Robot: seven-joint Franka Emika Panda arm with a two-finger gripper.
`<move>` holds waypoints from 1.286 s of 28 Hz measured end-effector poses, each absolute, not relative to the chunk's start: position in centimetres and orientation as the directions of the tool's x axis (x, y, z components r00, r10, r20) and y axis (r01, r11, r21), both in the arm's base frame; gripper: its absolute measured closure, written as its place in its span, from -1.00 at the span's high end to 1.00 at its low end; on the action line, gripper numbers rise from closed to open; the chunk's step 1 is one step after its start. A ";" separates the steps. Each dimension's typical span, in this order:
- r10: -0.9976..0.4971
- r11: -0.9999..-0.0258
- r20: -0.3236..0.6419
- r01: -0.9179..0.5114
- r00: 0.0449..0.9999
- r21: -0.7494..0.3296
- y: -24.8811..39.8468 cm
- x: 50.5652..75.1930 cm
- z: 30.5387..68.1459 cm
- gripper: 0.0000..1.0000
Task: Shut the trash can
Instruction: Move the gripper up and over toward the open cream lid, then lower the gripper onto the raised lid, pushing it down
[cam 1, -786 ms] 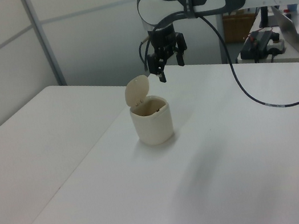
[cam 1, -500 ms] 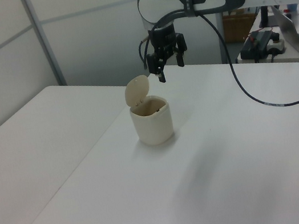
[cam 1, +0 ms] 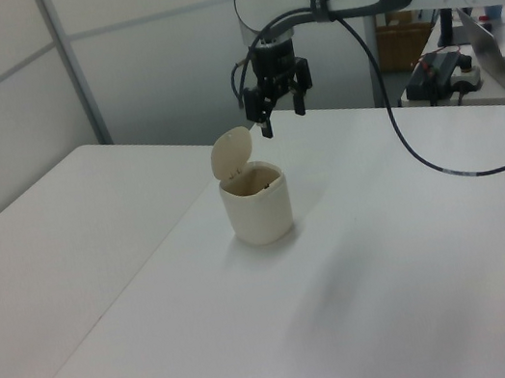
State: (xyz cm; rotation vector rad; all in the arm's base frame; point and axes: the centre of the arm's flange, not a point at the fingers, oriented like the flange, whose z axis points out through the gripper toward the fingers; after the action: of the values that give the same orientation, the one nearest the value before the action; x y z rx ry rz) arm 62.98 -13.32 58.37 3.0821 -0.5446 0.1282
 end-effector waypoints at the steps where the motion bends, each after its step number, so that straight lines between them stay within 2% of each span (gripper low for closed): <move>1: -0.347 -0.938 0.109 -0.347 0.931 -0.024 -13.5 63.2 58.6 0.84; 6: -0.366 -0.930 0.234 -0.364 0.901 -0.054 -14.1 64.6 59.5 0.50; 7: -0.372 -0.927 0.266 -0.370 0.890 -0.059 -14.3 65.0 59.6 0.35; 9: -0.376 -0.925 0.302 -0.374 0.876 -0.065 -14.4 65.5 59.7 0.25; 12: -0.375 -0.924 0.365 -0.376 0.852 -0.072 -14.6 66.3 59.9 -0.06; 17: -0.367 -0.925 0.451 -0.372 0.814 -0.080 -14.8 67.4 60.2 -0.37; 18: -0.363 -0.925 0.467 -0.371 0.806 -0.079 -14.9 67.6 60.2 -0.51; 21: -0.357 -0.925 0.498 -0.373 0.791 -0.070 -15.1 68.2 59.8 -0.68; 22: -0.357 -0.923 0.513 -0.380 0.780 -0.064 -15.1 68.6 59.3 -0.85; 23: -0.358 -0.921 0.523 -0.386 0.774 -0.060 -15.2 68.9 59.0 -0.92; 26: -0.359 -0.913 0.547 -0.406 0.756 -0.037 -15.3 69.7 57.9 -0.98; 36: -0.353 -0.905 0.575 -0.424 0.738 -0.010 -16.0 72.0 53.1 -0.98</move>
State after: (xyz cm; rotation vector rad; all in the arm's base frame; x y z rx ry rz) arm 72.00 -16.04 53.07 2.8145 -0.6319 0.8942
